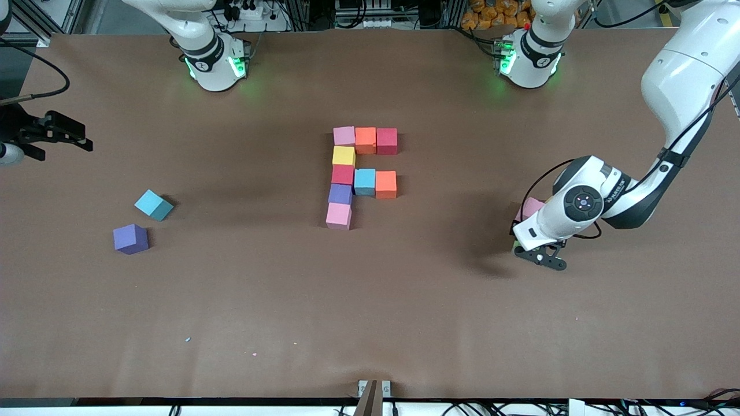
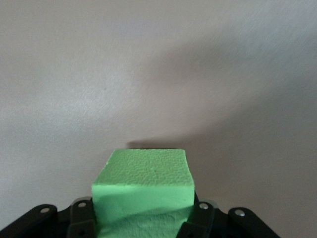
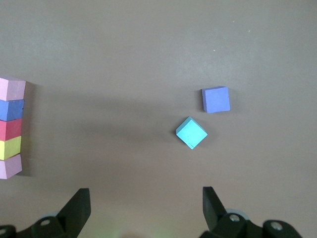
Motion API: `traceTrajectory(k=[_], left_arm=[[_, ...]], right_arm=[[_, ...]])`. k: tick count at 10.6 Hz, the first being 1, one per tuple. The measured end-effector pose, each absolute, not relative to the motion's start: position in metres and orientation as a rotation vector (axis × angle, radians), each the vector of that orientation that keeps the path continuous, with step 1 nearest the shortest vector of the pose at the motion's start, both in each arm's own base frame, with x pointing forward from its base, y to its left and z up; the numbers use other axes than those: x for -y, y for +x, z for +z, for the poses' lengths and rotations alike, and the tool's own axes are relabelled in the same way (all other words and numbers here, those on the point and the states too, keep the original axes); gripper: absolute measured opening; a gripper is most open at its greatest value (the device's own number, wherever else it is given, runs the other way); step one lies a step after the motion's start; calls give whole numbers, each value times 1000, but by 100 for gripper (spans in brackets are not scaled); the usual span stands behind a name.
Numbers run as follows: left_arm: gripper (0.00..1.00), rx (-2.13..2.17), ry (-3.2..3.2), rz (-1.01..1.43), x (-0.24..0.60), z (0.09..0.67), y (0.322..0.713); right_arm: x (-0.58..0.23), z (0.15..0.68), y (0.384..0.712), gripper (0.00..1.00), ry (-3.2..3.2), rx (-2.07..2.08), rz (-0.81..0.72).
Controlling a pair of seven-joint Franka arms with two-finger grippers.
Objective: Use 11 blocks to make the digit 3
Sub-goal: 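Grasp the green cube with the left gripper, then carry the green cube with the left gripper to the orange cube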
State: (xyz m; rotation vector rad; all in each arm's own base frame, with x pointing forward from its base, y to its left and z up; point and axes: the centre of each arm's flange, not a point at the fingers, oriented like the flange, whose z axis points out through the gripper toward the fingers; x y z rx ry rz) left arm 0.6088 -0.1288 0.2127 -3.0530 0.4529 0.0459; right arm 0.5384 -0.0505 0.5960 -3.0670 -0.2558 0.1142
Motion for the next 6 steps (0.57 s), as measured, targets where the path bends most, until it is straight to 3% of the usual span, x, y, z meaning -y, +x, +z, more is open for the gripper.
traceTrajectory(k=[6], left_arm=[[59,280,-3175,-13,243,257,596]], right_arm=[[52,596,538,100,-3068,253,114]])
